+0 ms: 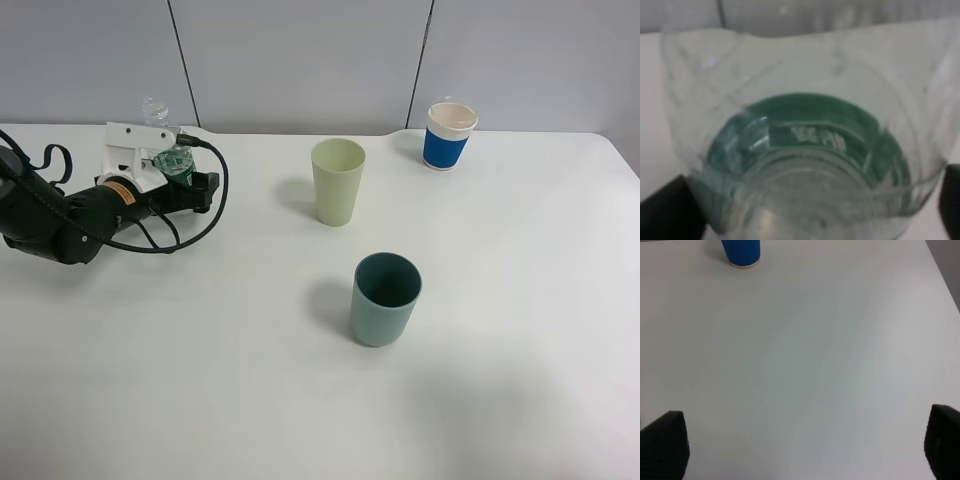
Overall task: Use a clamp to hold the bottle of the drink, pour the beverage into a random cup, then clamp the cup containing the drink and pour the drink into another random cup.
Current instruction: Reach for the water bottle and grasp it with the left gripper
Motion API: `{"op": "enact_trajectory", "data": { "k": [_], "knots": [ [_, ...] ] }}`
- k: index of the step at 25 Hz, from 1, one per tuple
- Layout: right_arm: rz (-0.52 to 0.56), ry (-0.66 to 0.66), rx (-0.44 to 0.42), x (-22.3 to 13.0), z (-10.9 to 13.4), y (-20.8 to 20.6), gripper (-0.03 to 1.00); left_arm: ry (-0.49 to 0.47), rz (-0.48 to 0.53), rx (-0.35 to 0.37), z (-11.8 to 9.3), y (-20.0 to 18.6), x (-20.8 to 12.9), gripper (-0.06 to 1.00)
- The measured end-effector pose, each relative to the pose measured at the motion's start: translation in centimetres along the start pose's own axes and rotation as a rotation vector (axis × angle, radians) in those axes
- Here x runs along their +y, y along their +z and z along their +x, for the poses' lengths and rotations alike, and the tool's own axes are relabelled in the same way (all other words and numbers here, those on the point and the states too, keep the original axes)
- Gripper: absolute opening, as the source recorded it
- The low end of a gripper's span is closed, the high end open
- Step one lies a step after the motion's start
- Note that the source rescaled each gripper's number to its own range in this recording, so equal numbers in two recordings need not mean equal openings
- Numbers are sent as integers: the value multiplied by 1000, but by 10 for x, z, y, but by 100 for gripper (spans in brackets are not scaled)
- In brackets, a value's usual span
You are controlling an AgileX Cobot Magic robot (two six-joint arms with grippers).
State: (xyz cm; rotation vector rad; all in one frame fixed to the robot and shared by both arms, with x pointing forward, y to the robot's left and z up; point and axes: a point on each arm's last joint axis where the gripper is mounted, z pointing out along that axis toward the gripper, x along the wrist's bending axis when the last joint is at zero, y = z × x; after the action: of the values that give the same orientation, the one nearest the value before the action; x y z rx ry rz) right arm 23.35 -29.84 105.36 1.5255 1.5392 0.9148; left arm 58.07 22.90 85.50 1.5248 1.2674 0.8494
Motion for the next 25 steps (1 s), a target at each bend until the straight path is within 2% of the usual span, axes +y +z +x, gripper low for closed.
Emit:
{"op": "enact_trajectory", "data": {
  "k": [3,4,5,13,18,22,25],
  "knots": [
    [0,0,0,0,0,0,83,1,1,1,1,2,-1,18],
    [0,0,0,0,0,0,83,2,2,1,1,2,-1,6],
    [0,0,0,0,0,0,83,2,2,1,1,2,-1,0],
    [0,0,0,0,0,0,83,1,8,5,2,2,-1,0],
    [0,0,0,0,0,0,83,-2,49,15,2,-1,7,0],
    [0,0,0,0,0,0,83,-10,44,67,-6,-7,23,0],
    [0,0,0,0,0,0,83,43,33,118,-16,-13,34,0]
  ]
}}
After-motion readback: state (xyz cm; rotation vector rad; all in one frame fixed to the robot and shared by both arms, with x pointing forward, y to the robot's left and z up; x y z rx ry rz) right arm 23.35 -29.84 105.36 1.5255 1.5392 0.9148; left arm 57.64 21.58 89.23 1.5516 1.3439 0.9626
